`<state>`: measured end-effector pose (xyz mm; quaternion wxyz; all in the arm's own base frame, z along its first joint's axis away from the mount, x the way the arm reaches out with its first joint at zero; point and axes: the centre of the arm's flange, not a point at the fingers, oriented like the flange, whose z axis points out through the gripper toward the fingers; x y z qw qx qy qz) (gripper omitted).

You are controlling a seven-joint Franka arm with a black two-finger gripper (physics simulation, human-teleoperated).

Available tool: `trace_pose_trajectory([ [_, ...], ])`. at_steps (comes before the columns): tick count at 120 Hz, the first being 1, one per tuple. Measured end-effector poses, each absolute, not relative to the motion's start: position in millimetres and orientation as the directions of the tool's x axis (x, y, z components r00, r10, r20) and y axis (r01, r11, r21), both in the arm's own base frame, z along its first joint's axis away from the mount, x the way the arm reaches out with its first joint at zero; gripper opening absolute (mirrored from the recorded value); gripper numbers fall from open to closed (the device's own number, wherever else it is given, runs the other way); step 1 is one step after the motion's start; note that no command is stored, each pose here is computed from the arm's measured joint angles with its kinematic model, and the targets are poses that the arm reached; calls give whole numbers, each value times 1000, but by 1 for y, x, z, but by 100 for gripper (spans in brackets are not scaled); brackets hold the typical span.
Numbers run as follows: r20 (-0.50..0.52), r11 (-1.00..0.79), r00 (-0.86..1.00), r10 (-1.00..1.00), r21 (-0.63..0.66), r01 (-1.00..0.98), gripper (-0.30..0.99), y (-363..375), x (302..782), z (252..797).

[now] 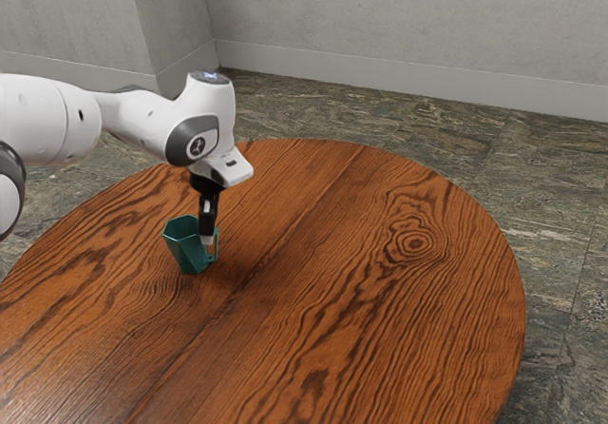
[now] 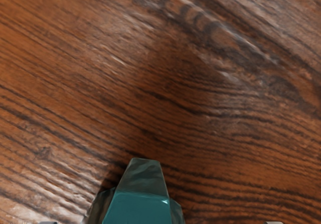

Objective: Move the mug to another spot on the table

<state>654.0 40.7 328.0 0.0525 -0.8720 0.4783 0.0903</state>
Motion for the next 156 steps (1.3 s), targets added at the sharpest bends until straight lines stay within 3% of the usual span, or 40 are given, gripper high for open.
trace_pose_trajectory([
  [156, -278, -451, 438, -855, -20, -892, 52, 27, 655, 299],
])
